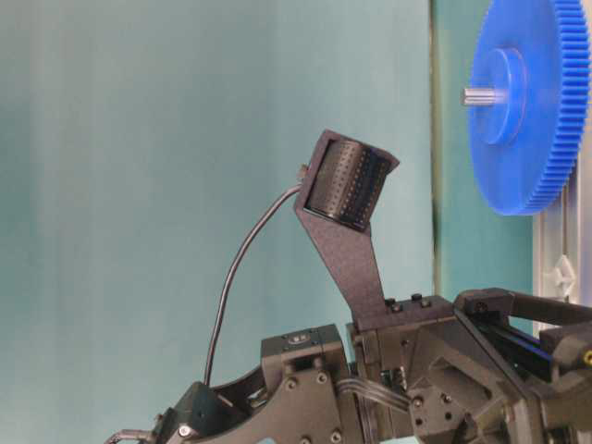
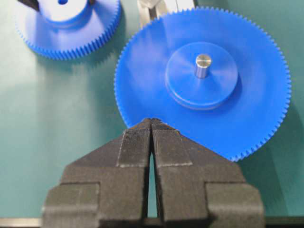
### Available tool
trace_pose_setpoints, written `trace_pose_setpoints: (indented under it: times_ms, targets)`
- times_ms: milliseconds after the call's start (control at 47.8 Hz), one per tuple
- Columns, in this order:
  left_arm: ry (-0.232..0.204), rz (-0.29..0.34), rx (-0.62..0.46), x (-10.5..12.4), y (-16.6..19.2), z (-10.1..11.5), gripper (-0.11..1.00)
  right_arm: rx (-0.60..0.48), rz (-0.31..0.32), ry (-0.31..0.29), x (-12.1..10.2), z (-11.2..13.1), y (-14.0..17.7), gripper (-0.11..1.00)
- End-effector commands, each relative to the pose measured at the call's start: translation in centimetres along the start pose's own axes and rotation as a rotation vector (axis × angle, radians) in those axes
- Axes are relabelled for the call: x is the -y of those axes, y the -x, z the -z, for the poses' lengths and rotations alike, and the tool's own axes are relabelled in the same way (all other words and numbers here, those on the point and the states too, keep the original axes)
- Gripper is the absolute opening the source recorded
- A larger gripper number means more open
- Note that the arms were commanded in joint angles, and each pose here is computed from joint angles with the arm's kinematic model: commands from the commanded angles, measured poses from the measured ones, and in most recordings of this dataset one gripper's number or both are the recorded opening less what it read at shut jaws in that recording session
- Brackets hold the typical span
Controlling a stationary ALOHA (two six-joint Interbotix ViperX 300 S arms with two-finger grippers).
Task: Insert the small gear onto the shaft.
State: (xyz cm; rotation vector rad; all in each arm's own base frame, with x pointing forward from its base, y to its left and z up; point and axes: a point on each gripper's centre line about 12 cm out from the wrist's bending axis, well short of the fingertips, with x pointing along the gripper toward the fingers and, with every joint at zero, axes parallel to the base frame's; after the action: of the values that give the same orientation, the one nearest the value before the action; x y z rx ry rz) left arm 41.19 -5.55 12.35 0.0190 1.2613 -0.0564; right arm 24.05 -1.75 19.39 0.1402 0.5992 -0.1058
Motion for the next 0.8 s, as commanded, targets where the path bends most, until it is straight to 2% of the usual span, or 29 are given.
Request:
trace_pose_setpoints:
  times_ms: [0, 774]
  targets:
    - [-0.001, 0.002, 0.04, 0.0, 1.0, -0.9, 0.94, 0.015, 0.0, -0.002, 0.0, -0.4, 0.1, 0.04]
    - [-0.001, -0.002, 0.017, -0.1, -0.5, -0.4, 0.94, 0.02, -0.002, -0.003, 0.0, -0.3, 0.1, 0.04]
